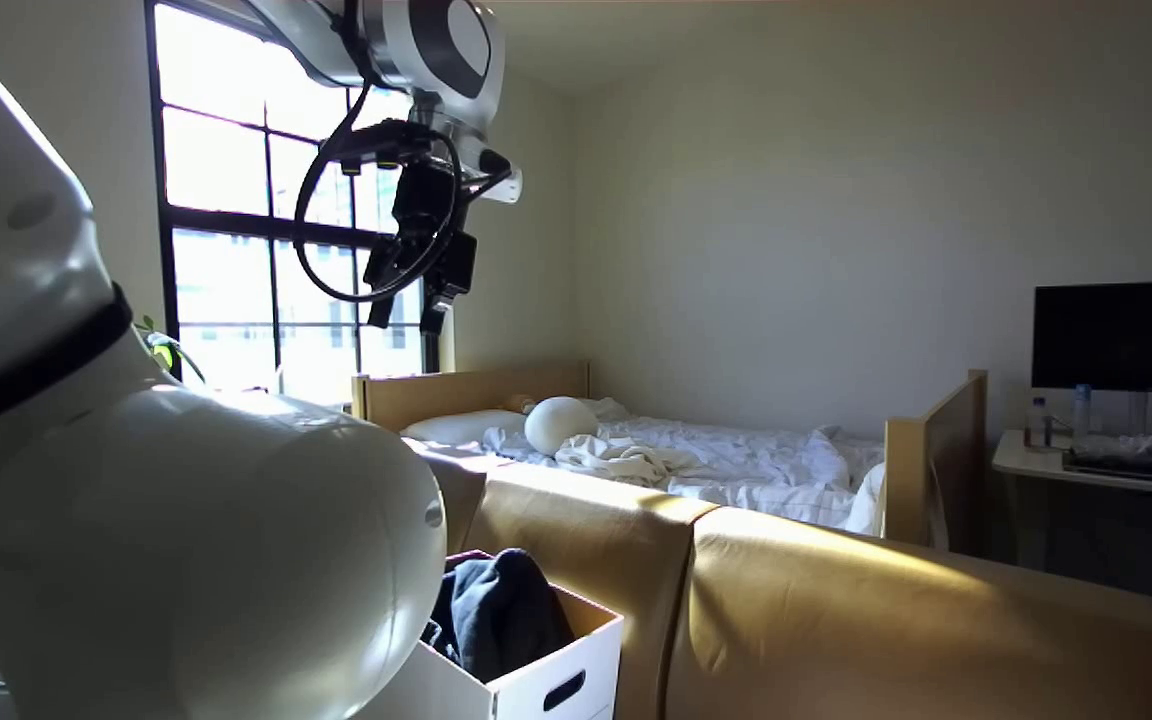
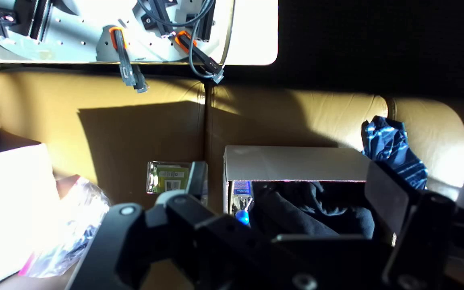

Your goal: Remove the clothing from the box and put it on the couch

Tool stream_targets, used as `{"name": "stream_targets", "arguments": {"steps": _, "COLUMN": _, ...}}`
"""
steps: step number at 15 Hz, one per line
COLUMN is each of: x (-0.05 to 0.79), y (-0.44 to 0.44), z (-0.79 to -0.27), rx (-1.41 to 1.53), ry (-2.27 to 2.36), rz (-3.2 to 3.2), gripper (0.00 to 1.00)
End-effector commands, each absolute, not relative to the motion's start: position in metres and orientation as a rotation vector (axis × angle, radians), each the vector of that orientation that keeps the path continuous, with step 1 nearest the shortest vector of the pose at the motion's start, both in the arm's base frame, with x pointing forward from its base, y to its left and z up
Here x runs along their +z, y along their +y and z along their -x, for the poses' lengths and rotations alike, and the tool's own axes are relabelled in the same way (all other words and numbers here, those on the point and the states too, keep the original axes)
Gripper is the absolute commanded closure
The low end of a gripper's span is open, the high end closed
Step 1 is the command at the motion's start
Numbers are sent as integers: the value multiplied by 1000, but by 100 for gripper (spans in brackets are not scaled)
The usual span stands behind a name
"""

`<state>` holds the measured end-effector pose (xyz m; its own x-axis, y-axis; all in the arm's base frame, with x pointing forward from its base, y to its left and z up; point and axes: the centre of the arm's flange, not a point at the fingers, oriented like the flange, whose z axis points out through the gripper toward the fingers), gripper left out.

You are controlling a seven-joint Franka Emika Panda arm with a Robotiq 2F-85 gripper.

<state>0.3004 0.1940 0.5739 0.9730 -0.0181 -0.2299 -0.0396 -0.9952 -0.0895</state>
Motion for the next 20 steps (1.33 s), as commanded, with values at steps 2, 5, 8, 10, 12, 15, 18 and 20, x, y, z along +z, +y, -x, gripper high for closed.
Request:
{"name": "stream_targets", "arguments": {"steps": 2, "x": 574, "y": 194, "z": -300, "rx": 351, "ry": 44, "rz": 3027, "gripper": 0}}
{"name": "stream_targets", "arguments": {"steps": 5, "x": 571, "y": 191, "z": -304, "rx": 364, "ry": -15, "rz": 3019, "gripper": 0}}
{"name": "stream_targets", "arguments": {"steps": 8, "x": 546, "y": 183, "z": -336, "rx": 421, "ry": -188, "rz": 2996, "gripper": 0}}
{"name": "stream_targets", "arguments": {"steps": 10, "x": 525, "y": 186, "z": -366, "rx": 450, "ry": -284, "rz": 2913, "gripper": 0}}
{"name": "stream_targets", "arguments": {"steps": 12, "x": 498, "y": 199, "z": -400, "rx": 480, "ry": -403, "rz": 2888, "gripper": 0}}
{"name": "stream_targets", "arguments": {"steps": 15, "x": 446, "y": 239, "z": -442, "rx": 533, "ry": -504, "rz": 2888, "gripper": 0}}
{"name": "stream_targets", "arguments": {"steps": 18, "x": 393, "y": 300, "z": -460, "rx": 452, "ry": -539, "rz": 3037, "gripper": 0}}
{"name": "stream_targets", "arguments": {"steps": 20, "x": 363, "y": 346, "z": -471, "rx": 332, "ry": -602, "rz": 3124, "gripper": 0}}
